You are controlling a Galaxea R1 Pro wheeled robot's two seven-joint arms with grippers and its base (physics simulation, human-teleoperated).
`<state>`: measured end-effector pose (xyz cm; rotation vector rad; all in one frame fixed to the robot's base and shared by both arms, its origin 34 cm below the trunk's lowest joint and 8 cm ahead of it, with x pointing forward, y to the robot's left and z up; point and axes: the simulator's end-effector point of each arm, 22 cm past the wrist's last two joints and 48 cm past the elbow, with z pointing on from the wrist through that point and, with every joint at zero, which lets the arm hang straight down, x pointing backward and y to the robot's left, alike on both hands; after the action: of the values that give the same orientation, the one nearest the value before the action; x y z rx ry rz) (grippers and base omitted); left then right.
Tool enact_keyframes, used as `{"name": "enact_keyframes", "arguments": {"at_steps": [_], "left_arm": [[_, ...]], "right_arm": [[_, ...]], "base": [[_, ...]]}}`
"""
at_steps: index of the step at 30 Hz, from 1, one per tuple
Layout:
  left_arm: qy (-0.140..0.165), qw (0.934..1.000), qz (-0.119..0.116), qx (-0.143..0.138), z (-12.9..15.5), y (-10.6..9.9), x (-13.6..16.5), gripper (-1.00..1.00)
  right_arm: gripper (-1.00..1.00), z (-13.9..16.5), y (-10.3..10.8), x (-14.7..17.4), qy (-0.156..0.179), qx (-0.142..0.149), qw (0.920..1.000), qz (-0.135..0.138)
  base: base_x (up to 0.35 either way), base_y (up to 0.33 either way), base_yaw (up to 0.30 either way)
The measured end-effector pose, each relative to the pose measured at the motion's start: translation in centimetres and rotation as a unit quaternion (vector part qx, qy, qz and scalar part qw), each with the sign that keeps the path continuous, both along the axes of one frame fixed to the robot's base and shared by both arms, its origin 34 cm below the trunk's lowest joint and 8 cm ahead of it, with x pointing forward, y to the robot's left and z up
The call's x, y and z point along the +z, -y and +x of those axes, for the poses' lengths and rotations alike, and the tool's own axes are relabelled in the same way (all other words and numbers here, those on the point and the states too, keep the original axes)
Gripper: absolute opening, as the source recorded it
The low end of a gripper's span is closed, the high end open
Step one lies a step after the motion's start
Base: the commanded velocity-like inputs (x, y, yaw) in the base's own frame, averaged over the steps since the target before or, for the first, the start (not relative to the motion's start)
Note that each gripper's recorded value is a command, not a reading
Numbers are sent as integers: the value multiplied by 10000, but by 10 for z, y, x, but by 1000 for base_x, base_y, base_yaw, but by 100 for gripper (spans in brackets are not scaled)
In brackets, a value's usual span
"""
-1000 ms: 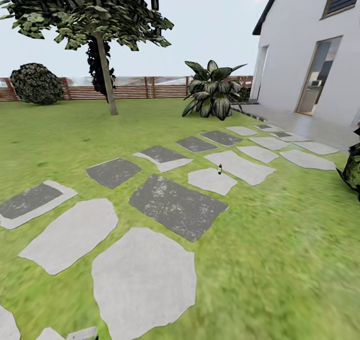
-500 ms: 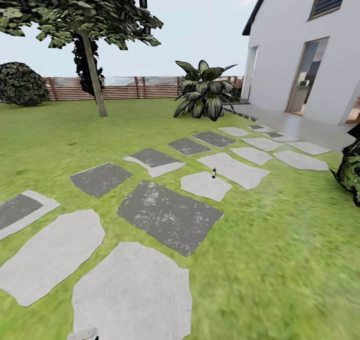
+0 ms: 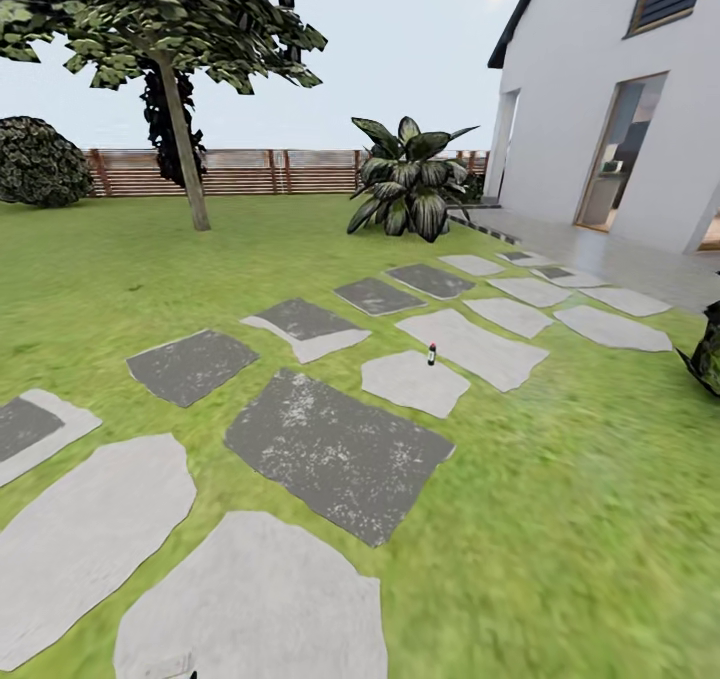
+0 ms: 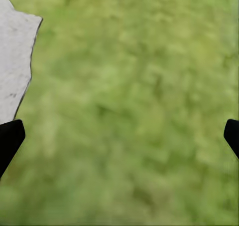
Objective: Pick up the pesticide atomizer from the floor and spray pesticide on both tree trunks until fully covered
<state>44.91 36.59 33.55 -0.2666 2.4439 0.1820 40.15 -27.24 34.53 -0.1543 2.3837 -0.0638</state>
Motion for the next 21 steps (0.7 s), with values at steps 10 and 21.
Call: {"name": "enact_keyframes", "arguments": {"at_steps": [10,21], "left_arm": [[1,10000,0,0,0,0,0,100],[1,10000,3,3,0,0,0,100]], "right_arm": [[100,0,0,0,-2,4,10000,-2],[100,0,0,0,-8,3,10000,-4]], "base": [[338,0,0],[338,0,0]]}}
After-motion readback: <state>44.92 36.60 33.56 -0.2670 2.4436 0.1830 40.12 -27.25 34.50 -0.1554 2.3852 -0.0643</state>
